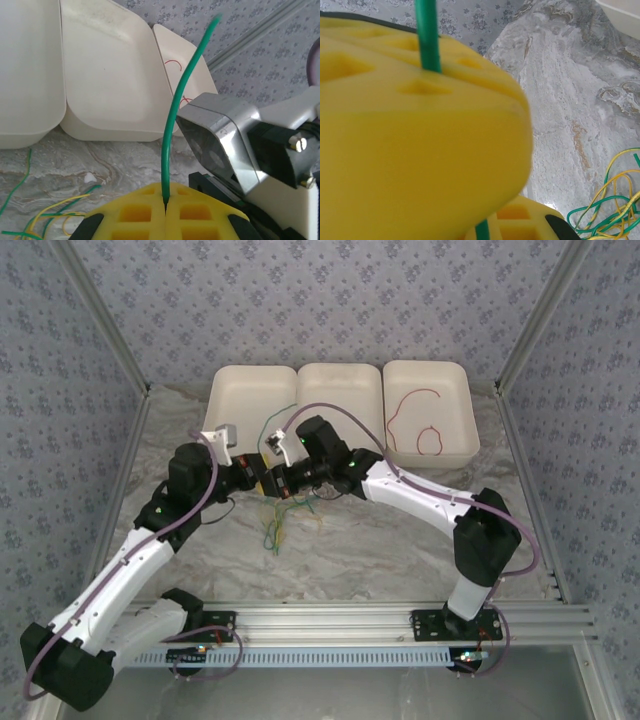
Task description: Untangle the cables
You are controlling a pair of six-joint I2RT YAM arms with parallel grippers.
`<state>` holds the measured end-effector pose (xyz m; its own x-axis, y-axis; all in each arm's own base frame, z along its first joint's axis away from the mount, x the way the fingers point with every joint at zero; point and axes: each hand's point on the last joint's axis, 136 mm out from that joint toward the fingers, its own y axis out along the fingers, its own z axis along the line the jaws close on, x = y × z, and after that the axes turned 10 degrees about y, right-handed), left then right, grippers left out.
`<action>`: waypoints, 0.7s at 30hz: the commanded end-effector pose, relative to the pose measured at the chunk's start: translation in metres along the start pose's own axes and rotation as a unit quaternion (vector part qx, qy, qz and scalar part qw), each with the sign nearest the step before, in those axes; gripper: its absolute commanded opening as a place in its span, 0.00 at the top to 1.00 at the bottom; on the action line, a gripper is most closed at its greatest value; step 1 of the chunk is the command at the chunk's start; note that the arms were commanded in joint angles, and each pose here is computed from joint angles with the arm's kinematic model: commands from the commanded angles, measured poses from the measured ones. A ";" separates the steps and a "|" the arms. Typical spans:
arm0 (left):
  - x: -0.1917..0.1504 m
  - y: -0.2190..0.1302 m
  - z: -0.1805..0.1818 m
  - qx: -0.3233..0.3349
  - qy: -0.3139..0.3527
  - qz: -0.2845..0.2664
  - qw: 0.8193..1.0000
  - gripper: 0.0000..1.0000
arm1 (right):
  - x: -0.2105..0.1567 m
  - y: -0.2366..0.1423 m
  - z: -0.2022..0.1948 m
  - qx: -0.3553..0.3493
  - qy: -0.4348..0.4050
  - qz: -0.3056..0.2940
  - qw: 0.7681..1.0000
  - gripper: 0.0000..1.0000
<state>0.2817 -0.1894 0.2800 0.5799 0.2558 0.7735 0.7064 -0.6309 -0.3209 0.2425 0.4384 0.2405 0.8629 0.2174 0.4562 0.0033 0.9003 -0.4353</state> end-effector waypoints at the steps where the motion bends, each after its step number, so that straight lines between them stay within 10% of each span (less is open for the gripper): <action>1: 0.019 -0.002 -0.005 0.005 0.009 -0.024 1.000 1.00 | -0.002 -0.003 0.017 0.023 -0.016 0.003 1.000 1.00; 5: 0.022 -0.002 -0.002 0.012 0.011 -0.027 1.000 1.00 | -0.003 -0.009 0.021 0.023 -0.027 -0.003 0.999 0.95; 12: 0.029 0.000 0.014 0.038 0.021 -0.013 0.999 1.00 | 0.016 -0.058 0.006 -0.070 -0.058 -0.106 0.990 0.37; 21: 0.050 0.013 0.051 0.086 0.039 0.009 0.995 1.00 | 0.031 -0.159 -0.005 -0.169 -0.085 -0.307 0.933 0.29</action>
<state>0.3325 -0.1536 0.2765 0.5822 0.2278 0.7805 0.7553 -0.5069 -0.4155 0.2524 0.3248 0.3110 0.6570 -0.1252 0.7434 0.4995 0.8110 -0.3048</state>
